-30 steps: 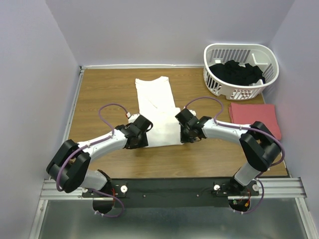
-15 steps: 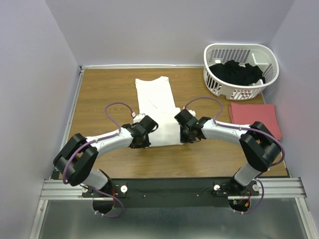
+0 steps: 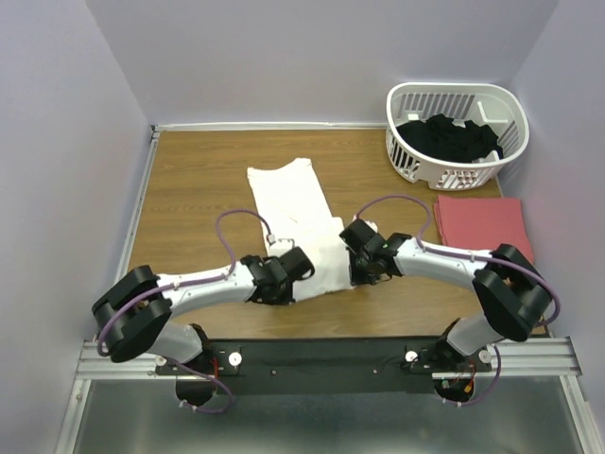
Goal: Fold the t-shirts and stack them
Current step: Fold the tshirt
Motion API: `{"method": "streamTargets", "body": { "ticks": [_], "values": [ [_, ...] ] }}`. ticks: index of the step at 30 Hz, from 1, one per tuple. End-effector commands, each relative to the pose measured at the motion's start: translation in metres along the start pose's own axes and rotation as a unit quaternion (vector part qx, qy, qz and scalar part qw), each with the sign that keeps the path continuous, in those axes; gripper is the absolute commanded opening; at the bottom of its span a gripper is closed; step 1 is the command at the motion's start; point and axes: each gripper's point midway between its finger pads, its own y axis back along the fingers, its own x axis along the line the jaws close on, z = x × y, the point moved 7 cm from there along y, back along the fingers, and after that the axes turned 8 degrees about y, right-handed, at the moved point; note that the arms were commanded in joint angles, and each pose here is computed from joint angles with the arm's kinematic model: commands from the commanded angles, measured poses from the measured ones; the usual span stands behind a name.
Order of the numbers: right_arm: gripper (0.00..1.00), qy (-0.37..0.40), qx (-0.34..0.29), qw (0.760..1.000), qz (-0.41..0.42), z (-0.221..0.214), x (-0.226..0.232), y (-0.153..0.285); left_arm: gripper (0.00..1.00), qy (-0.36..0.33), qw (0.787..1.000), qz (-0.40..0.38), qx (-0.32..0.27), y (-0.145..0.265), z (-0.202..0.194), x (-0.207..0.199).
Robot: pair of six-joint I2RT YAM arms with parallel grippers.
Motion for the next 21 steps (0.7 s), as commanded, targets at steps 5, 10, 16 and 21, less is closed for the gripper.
{"method": "streamTargets", "body": {
  "ticks": [5, 10, 16, 21],
  "values": [
    [0.00, 0.014, 0.226, 0.973, -0.042, -0.128, -0.034, 0.081, 0.00, -0.026, 0.985, -0.019, 0.171, 0.083, -0.112, 0.011],
    [0.00, 0.016, 0.167, 0.985, -0.047, -0.101, -0.032, 0.122, 0.00, -0.007, 0.983, -0.070, 0.167, 0.123, -0.111, 0.008],
    [0.01, 0.058, 0.079, 0.991, -0.090, -0.022, -0.008, 0.137, 0.00, 0.049, 0.990, -0.114, 0.061, 0.125, -0.038, 0.015],
    [0.00, 0.057, 0.022, 0.994, -0.087, 0.050, -0.010, 0.141, 0.00, 0.071, 0.993, -0.092, -0.032, 0.119, 0.028, 0.017]
  ]
}}
